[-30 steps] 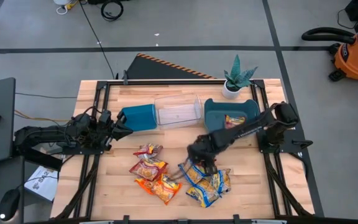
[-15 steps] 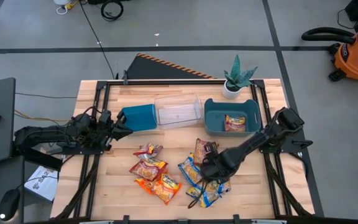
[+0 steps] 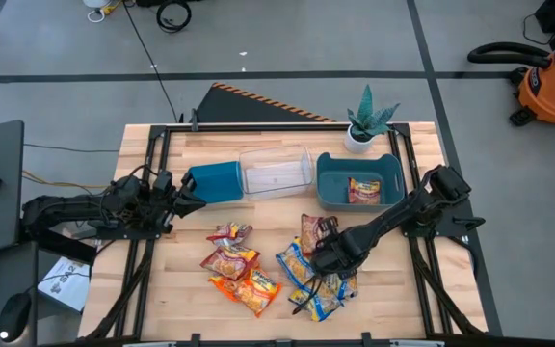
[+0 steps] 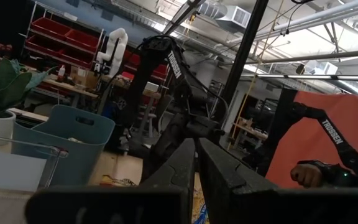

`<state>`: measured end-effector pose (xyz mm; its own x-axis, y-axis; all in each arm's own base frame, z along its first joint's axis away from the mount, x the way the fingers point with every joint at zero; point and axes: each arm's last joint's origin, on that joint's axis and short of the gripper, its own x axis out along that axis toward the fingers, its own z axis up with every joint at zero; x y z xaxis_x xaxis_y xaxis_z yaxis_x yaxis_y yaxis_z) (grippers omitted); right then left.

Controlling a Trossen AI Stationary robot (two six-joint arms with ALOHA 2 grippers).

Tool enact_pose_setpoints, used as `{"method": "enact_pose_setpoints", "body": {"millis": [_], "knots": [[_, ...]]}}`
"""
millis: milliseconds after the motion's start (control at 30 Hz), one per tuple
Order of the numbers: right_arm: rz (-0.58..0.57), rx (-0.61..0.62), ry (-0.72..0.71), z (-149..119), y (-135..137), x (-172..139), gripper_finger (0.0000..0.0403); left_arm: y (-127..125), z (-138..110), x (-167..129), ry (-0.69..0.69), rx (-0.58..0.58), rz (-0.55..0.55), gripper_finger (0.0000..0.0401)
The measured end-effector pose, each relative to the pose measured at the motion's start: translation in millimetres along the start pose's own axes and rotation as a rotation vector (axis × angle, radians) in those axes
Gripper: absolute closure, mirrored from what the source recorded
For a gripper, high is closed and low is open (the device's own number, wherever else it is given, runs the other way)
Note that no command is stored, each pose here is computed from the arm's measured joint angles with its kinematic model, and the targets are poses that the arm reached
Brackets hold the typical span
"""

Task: Sort Maruchan noodles
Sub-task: Put the bottom right red noddle pack into the dark blue bin

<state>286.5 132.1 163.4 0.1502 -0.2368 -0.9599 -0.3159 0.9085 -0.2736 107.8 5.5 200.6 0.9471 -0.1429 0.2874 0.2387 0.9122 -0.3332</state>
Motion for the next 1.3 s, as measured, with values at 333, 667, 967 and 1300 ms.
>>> {"method": "enact_pose_setpoints", "body": {"millis": [333,667,967,1300], "knots": [[-0.101,0.052,0.047,15.7,-29.7,-46.6,0.0395,0.0,0.0,0.0,0.000,0.000,0.000,0.0374],[-0.379,0.097,0.055,20.9,-61.5,-99.3,0.0392,0.0,0.0,0.0,0.000,0.000,0.000,0.0374],[-0.493,0.149,-0.003,23.1,-79.5,-141.1,0.0392,0.0,0.0,0.0,0.001,0.000,0.000,0.0374],[-0.555,0.358,-0.097,-0.1,-106.3,-172.6,0.0394,0.0,-0.1,0.0,0.001,0.000,0.000,0.0374]]}}
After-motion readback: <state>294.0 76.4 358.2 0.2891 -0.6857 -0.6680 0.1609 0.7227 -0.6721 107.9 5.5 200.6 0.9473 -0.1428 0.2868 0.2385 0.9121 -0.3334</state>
